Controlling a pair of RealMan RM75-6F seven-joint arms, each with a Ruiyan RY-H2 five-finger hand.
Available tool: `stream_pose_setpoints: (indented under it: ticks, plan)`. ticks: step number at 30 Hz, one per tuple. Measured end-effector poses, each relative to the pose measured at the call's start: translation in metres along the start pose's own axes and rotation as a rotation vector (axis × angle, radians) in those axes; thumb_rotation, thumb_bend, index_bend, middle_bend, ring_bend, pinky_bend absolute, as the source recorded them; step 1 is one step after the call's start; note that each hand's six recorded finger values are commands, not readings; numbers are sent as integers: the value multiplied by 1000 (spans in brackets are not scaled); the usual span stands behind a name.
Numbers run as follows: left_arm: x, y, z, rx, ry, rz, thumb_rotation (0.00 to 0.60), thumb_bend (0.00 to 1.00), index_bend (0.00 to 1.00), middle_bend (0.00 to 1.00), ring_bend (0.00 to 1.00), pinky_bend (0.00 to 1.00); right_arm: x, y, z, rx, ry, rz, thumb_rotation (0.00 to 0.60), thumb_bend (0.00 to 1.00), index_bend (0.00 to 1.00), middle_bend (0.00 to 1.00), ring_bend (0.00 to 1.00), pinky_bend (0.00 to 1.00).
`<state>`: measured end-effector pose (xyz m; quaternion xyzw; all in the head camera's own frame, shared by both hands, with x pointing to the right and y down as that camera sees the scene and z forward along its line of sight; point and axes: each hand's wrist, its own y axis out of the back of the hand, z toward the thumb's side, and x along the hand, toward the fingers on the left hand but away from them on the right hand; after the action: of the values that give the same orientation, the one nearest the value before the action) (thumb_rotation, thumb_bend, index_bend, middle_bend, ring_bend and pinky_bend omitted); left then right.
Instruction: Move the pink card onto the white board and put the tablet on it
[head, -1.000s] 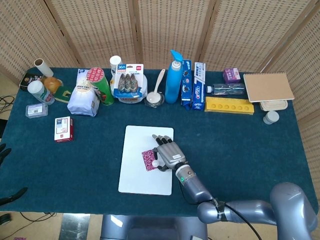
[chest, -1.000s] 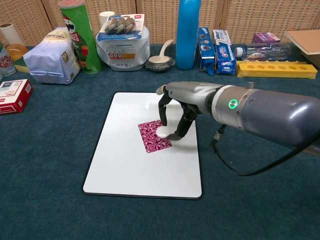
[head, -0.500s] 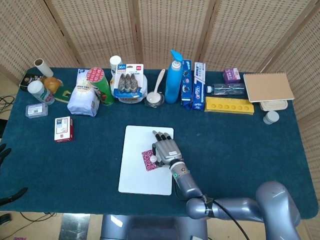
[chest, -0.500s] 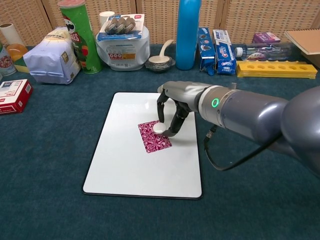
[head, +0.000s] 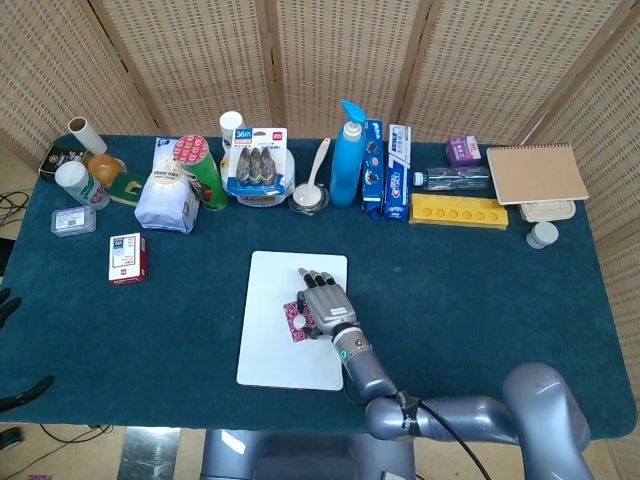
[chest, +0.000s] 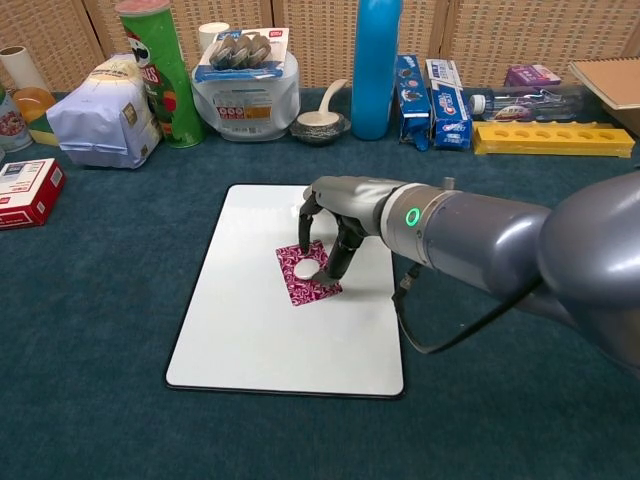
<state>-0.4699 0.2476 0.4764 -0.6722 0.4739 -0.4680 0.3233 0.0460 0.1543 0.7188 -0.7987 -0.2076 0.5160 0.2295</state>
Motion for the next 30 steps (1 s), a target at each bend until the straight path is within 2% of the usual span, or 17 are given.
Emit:
stream_pose_setpoints:
  ticks: [2, 4, 9, 13, 18, 21, 24, 25, 27, 30]
  plan:
    - [0, 1, -1, -3, 0, 1, 600, 115, 0, 0, 0, 11, 0, 2, 0, -2, 4, -1, 600, 341, 128, 0, 0, 0]
    - [0, 1, -1, -4, -2, 2, 600, 116, 0, 0, 0, 11, 1, 4, 1, -9, 10, -7, 600, 342, 109, 0, 0, 0]
    - [-1, 1, -1, -5, -3, 2, 600, 116, 0, 0, 0, 11, 6, 14, 2, -18, 26, -22, 600, 341, 108, 0, 0, 0]
    - [-2, 3, -2, -8, -3, 8, 600, 116, 0, 0, 0, 11, 19, 33, -4, -14, 52, -56, 600, 341, 108, 0, 0, 2]
    - [-1, 2, -2, -1, -5, 6, 600, 116, 0, 0, 0, 11, 36, 56, -22, -9, 88, -115, 600, 329, 108, 4, 0, 68]
    - [-1, 0, 0, 5, -8, 5, 600, 115, 0, 0, 0, 11, 46, 68, -36, 7, 118, -161, 600, 249, 108, 6, 0, 70]
    - [-2, -1, 2, 9, -13, 6, 600, 115, 0, 0, 0, 11, 58, 79, -53, 40, 149, -216, 600, 70, 95, 0, 0, 37]
    - [-3, -1, 2, 12, -15, 6, 600, 115, 0, 0, 0, 11, 64, 83, -61, 57, 157, -241, 600, 43, 86, 0, 0, 23]
    - [-3, -1, 3, 19, -18, 7, 600, 116, 0, 0, 0, 11, 74, 89, -76, 82, 163, -277, 600, 2, 63, 0, 0, 0]
    - [-4, -3, 3, 30, -20, 8, 600, 115, 0, 0, 0, 11, 98, 95, -115, 102, 134, -334, 600, 0, 59, 0, 0, 0]
